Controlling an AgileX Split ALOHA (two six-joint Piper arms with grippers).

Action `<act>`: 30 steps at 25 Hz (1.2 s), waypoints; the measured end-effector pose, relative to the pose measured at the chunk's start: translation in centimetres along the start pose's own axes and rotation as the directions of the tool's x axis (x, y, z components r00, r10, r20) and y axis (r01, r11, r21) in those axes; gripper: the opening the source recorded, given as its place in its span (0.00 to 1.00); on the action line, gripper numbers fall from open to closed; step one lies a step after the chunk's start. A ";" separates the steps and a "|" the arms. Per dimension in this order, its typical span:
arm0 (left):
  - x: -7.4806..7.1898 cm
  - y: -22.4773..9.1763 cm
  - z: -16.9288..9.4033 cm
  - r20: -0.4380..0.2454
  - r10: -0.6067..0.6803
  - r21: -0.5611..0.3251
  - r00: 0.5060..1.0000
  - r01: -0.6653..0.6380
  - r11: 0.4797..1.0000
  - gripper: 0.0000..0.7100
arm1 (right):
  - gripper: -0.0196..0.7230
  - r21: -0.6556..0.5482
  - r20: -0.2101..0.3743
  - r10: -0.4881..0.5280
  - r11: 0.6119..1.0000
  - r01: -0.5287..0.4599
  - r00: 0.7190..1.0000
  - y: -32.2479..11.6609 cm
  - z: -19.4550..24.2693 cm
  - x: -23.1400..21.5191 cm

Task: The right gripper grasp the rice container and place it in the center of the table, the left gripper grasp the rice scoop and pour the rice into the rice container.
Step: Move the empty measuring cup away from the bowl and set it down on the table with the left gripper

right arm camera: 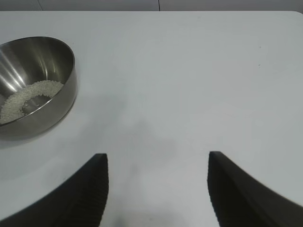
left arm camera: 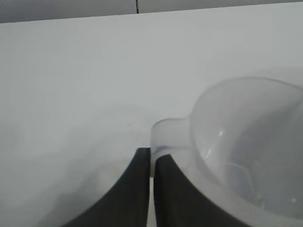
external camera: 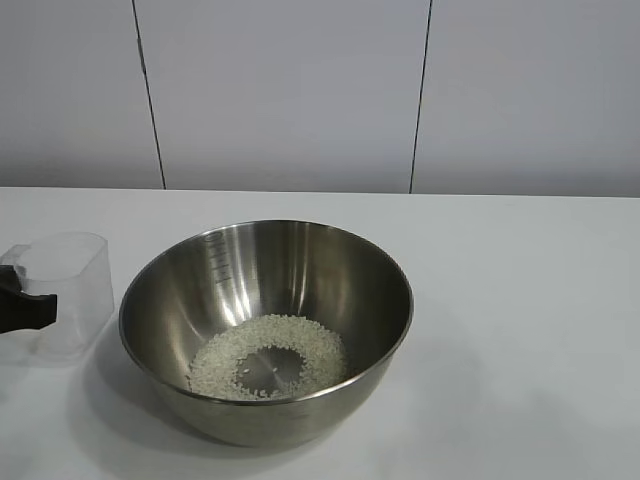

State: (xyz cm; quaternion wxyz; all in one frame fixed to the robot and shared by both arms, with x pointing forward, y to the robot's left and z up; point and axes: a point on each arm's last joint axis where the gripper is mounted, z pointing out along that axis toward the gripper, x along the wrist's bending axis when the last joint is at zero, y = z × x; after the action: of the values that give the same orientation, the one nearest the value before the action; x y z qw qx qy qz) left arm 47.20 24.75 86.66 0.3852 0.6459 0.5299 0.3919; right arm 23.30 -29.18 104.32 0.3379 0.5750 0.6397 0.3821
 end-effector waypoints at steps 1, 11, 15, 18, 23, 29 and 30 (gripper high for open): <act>0.0 0.0 0.0 -0.005 0.008 0.000 1.000 -0.008 1.000 0.01 | 0.59 0.000 0.000 0.000 1.000 0.000 1.000 0.0 0.0 0.0; 0.1 -0.2 0.0 -0.010 0.033 0.020 0.999 -0.033 0.999 0.01 | 0.59 0.001 0.000 0.000 1.000 0.000 1.000 0.0 0.0 0.0; 0.1 -0.2 0.0 -0.012 0.024 0.027 1.000 -0.023 0.999 0.01 | 0.59 0.001 0.000 0.000 1.000 0.000 1.000 0.0 0.0 0.0; 0.1 -0.3 0.0 -0.013 -0.011 0.033 1.000 0.011 0.999 0.06 | 0.59 0.001 0.000 0.000 1.000 0.000 1.000 0.0 0.0 0.0; 0.1 -0.3 0.0 -0.007 -0.036 0.035 0.999 0.036 0.999 0.38 | 0.59 0.001 0.000 0.000 1.000 0.000 1.000 0.0 0.0 0.0; 0.3 -1.1 -1.1 -0.010 -0.048 0.053 0.999 0.048 0.997 0.48 | 0.59 0.001 0.000 0.000 1.000 0.000 1.000 0.0 0.0 0.0; 0.3 -1.4 -1.5 -0.011 -0.049 0.064 0.999 0.049 0.997 0.48 | 0.59 0.001 0.000 0.000 1.000 0.000 1.000 0.0 0.0 0.0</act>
State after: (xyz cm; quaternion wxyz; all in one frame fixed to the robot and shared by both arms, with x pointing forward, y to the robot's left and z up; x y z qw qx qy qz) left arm 45.36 25.41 86.01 0.3713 0.6428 0.5597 0.3683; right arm 23.29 -29.18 104.31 0.3376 0.5752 0.6399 0.3818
